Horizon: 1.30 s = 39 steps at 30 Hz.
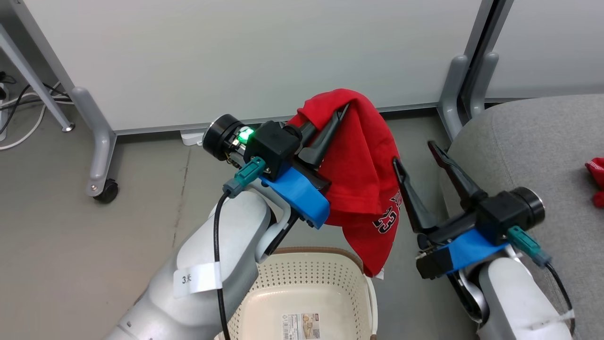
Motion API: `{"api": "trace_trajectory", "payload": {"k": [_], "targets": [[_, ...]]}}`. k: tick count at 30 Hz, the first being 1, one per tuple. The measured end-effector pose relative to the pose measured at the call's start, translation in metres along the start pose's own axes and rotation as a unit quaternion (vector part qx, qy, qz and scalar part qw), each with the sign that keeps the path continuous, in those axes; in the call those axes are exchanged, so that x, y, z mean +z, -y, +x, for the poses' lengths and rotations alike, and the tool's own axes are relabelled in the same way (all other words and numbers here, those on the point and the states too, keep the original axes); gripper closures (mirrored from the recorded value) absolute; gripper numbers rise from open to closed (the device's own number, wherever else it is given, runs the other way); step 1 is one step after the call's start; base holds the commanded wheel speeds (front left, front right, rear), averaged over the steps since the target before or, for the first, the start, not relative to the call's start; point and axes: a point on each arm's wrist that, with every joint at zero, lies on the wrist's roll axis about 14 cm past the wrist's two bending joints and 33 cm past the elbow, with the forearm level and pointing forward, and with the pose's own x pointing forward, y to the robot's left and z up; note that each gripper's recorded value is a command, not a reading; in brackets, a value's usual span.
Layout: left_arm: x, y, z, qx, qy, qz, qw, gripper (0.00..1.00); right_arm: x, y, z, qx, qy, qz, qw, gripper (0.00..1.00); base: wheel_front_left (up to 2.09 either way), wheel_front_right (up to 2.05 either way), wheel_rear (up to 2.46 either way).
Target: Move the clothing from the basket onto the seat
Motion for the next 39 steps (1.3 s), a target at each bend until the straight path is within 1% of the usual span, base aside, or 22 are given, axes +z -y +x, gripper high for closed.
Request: {"api": "trace_trajectory", "payload": {"k": [9,15,21,22,23,24,39], "targets": [[-0.001,0.004,0.002,-0.007,0.000,-0.001,1.000,1.00,-0.006,-0.024,0.023,0.059,-0.009,-0.025,0.998,0.00,0.00,0.00,0.00],[-0.005,0.009,0.002,-0.014,-0.004,-0.002,1.000,1.00,-0.012,-0.027,0.036,0.074,-0.019,-0.038,0.996,0.00,0.00,0.00,0.00],[-0.005,0.009,0.004,-0.018,-0.003,-0.002,1.000,1.00,-0.026,-0.029,0.043,0.084,-0.041,-0.047,0.994,0.00,0.00,0.00,0.00],[-0.004,0.010,0.004,-0.018,-0.002,-0.001,1.000,1.00,-0.028,-0.029,0.044,0.086,-0.045,-0.049,0.994,0.02,0.00,0.00,0.00],[-0.004,0.010,0.004,-0.019,-0.002,-0.001,1.000,1.00,-0.031,-0.029,0.045,0.086,-0.050,-0.049,0.994,0.76,0.00,0.00,0.00],[-0.004,0.010,0.004,-0.019,-0.002,-0.001,1.000,1.00,-0.033,-0.029,0.045,0.086,-0.053,-0.048,0.994,1.00,0.00,0.00,0.00],[-0.008,0.011,0.005,-0.021,-0.005,-0.004,1.000,1.00,-0.038,-0.027,0.046,0.082,-0.061,-0.041,0.994,1.00,0.00,0.00,0.00]]}}
